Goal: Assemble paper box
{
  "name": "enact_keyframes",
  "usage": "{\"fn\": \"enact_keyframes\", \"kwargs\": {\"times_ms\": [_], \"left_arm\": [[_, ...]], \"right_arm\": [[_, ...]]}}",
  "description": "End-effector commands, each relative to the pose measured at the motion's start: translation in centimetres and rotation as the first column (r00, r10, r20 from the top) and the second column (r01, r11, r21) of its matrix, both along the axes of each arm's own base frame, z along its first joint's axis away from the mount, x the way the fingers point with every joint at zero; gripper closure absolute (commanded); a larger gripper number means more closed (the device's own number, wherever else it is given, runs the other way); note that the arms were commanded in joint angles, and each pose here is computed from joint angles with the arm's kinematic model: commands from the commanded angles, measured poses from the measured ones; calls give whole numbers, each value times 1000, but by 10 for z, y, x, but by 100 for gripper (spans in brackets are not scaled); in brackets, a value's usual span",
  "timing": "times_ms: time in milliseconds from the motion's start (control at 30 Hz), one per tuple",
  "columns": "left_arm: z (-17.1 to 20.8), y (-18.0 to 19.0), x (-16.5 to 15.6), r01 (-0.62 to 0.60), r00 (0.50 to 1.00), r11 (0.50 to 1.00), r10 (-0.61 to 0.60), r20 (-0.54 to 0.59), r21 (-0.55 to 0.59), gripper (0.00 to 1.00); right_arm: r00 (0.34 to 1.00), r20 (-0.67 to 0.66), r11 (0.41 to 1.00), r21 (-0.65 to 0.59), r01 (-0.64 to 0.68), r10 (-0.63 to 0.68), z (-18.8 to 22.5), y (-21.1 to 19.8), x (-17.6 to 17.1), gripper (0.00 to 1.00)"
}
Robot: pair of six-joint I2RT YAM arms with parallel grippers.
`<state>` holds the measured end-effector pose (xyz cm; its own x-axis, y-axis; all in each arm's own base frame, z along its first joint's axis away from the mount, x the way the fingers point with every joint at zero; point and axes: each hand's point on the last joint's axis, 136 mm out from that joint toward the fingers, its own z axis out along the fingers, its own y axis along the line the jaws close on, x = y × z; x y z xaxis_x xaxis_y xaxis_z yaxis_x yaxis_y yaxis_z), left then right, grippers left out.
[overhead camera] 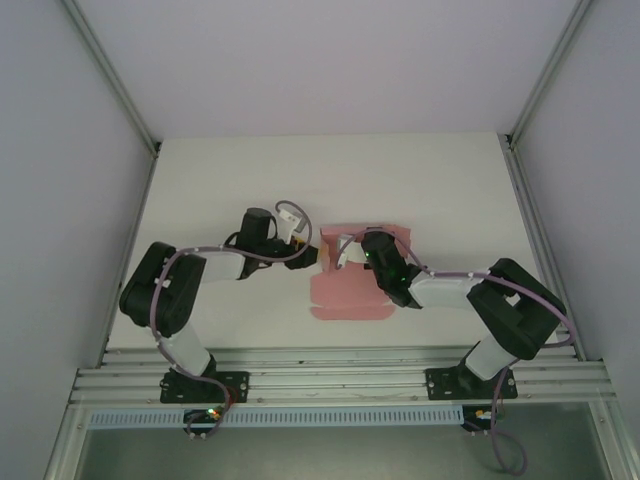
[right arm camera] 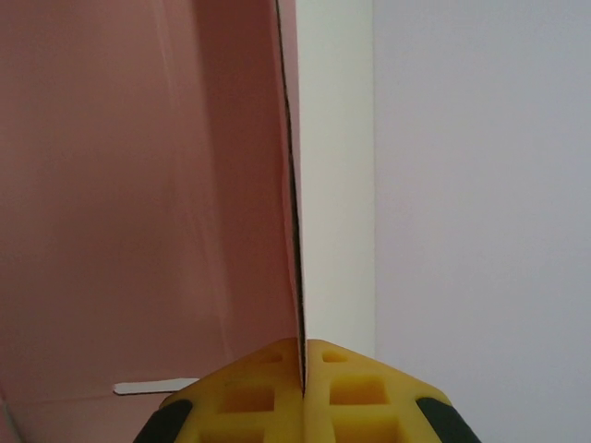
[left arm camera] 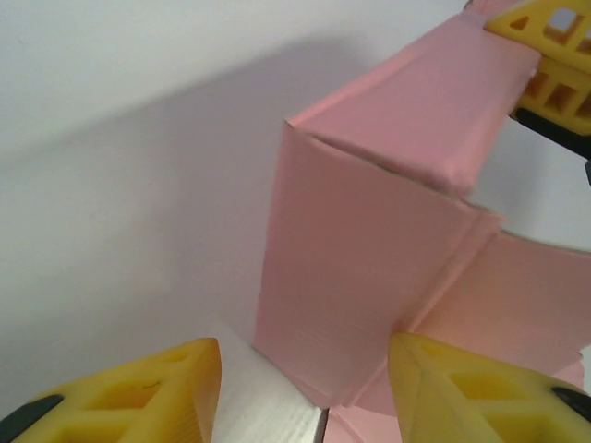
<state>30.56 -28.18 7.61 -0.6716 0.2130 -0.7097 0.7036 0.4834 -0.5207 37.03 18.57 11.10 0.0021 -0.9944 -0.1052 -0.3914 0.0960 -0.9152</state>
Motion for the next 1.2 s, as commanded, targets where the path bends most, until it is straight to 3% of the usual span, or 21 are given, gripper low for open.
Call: {"fn": "enact_keyframes", "kwargs": {"times_ms": [0,133,300,500,600,800,933,1033,1167], "left_arm": [[19,-6,-15,69,995,997,-66,75,-28,46],[19,-5,-25,83,993,997,-83,81,1,42],[12,-3,2,-11,993,997,1,120,78,45],[22,-20,9,9,987,999,-15,163,39,46],[21,-18,12,-52,976,998,42,215,40,46],[5,1,25,-256,920,962,213,328,91,46],[8,-1,32,-327,870,943,274,410,65,58],[18,-3,34,-367,826,930,328,458,-5,59],[19,-9,39,-402,795,916,346,498,6,65]], "right_arm": [[1000,9,999,20,25,-25,6,-3,-4,100],[1000,12,1000,14,25,-25,7,-3,-3,100],[1000,21,999,32,9,-10,13,1,-7,100],[1000,16,1000,12,-10,9,9,8,-18,100],[1000,26,1000,-20,18,-17,-1,7,-22,100],[998,13,997,-35,69,-68,-19,3,-32,100],[998,1,998,-14,67,-67,-20,12,-40,100],[997,-10,997,-18,79,-79,-23,12,-43,100],[996,-18,996,-7,87,-87,-24,12,-45,100]]}}
